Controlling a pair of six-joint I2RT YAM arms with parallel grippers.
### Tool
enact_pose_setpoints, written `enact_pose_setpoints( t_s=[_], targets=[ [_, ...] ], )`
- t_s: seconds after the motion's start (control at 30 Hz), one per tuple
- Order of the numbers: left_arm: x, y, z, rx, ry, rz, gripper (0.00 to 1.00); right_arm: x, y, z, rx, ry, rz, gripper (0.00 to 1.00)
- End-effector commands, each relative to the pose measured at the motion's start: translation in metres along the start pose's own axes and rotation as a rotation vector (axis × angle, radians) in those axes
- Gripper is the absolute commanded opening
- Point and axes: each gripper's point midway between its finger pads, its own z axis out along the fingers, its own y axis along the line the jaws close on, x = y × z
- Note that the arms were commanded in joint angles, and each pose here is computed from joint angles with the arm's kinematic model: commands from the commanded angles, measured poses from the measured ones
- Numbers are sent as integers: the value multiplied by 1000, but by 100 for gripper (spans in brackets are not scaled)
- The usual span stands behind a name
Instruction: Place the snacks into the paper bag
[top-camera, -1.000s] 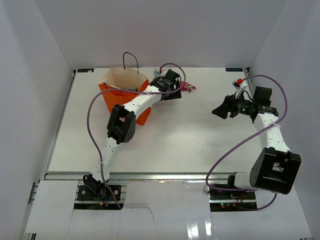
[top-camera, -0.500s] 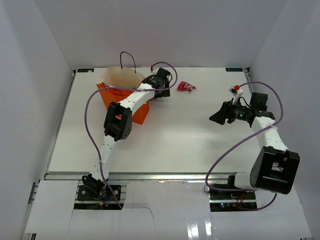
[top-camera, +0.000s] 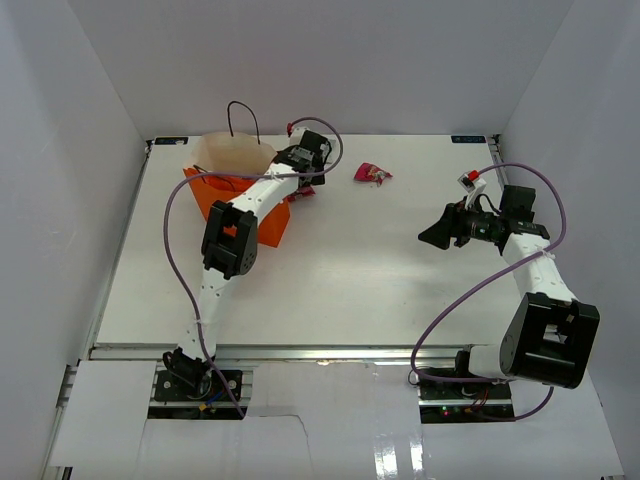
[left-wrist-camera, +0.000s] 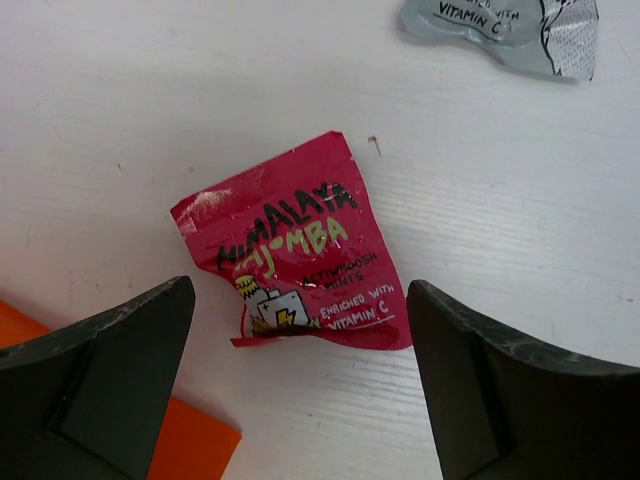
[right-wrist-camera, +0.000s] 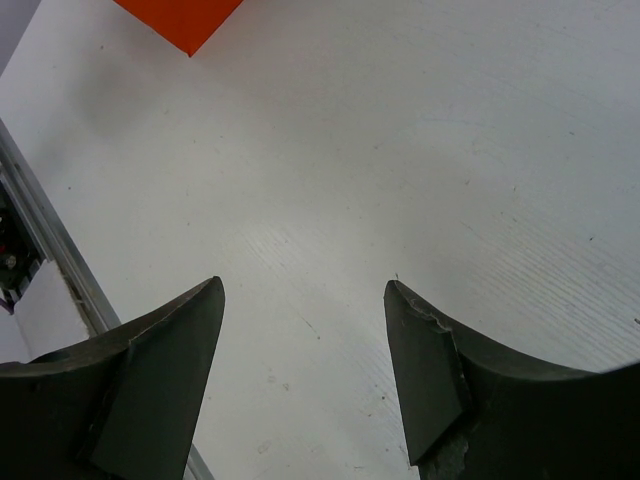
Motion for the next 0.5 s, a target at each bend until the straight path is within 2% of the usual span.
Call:
enact_pose_setpoints(
  t_s=[0.0,0.2,0.47],
  targets=[
    [-42,1,-11,43,-91,-26,98,-3,1,1,-24,-21,-17,71],
    [-24,-6,8,143,-10,-49,98,-2,2,1,-24,-22,-14,72],
    [4,-1,14,142,65,-69,97,-3,2,2,-26,-23,-12,72]
  ],
)
